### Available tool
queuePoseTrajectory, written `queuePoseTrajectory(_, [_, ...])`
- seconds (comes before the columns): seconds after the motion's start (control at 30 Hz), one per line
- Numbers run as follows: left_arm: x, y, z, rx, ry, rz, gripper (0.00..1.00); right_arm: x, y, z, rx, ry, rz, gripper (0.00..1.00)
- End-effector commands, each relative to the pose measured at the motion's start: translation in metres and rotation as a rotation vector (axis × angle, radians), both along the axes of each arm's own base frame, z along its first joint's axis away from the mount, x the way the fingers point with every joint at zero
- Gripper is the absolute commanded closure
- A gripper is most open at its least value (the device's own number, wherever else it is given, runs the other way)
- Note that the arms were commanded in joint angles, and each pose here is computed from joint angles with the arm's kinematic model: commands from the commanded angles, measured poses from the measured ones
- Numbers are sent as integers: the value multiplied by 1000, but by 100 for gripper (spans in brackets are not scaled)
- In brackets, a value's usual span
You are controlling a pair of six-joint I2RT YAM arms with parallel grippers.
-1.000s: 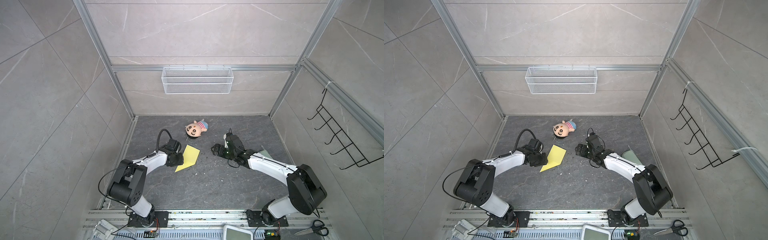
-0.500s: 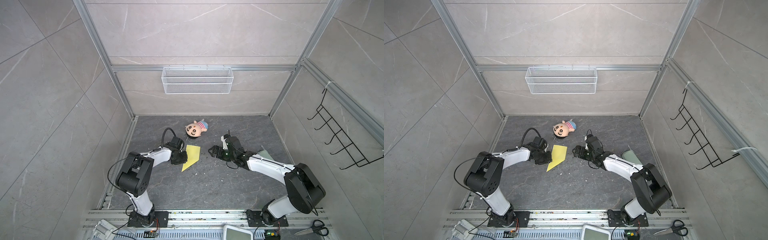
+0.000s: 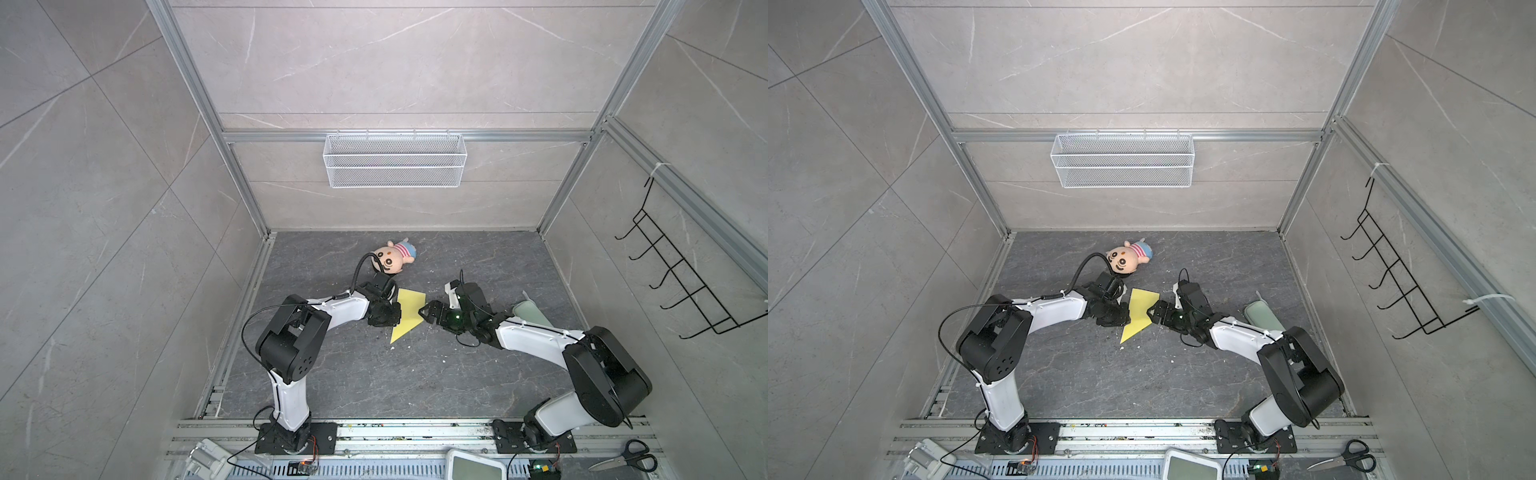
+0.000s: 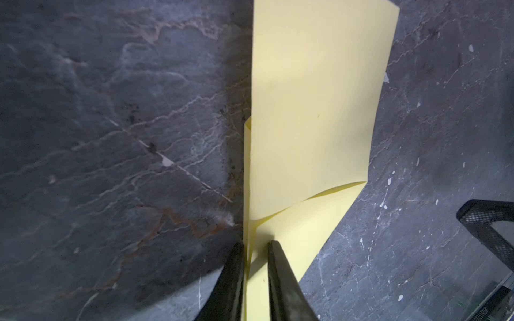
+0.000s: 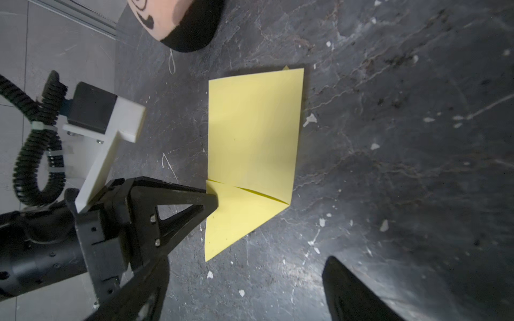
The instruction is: Fold a paper plane with a square sheet of paper (pick it up from the middle)
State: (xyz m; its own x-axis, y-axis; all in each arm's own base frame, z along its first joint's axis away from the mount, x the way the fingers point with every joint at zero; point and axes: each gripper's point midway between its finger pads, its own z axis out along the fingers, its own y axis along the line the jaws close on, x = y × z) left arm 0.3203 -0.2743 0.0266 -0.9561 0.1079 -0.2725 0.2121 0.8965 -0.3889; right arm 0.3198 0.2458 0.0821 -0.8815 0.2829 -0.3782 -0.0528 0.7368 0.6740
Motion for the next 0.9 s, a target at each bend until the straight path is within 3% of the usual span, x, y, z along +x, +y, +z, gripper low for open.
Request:
queuePoseTrajectory(0.0, [8, 7, 28, 14, -70, 0, 73, -1, 3, -4, 36, 20, 7, 11])
queuePoseTrajectory(0.17, [11, 6, 43, -21, -97, 34, 64, 0, 8, -10, 80, 42, 8, 11])
queuePoseTrajectory(0.47, [14, 1, 24, -8, -55, 39, 76, 4, 18, -21, 120, 77, 26, 12])
queuePoseTrajectory(0.87, [14, 3, 5, 38, -14, 33, 82, 9, 28, -27, 142, 111, 48, 14])
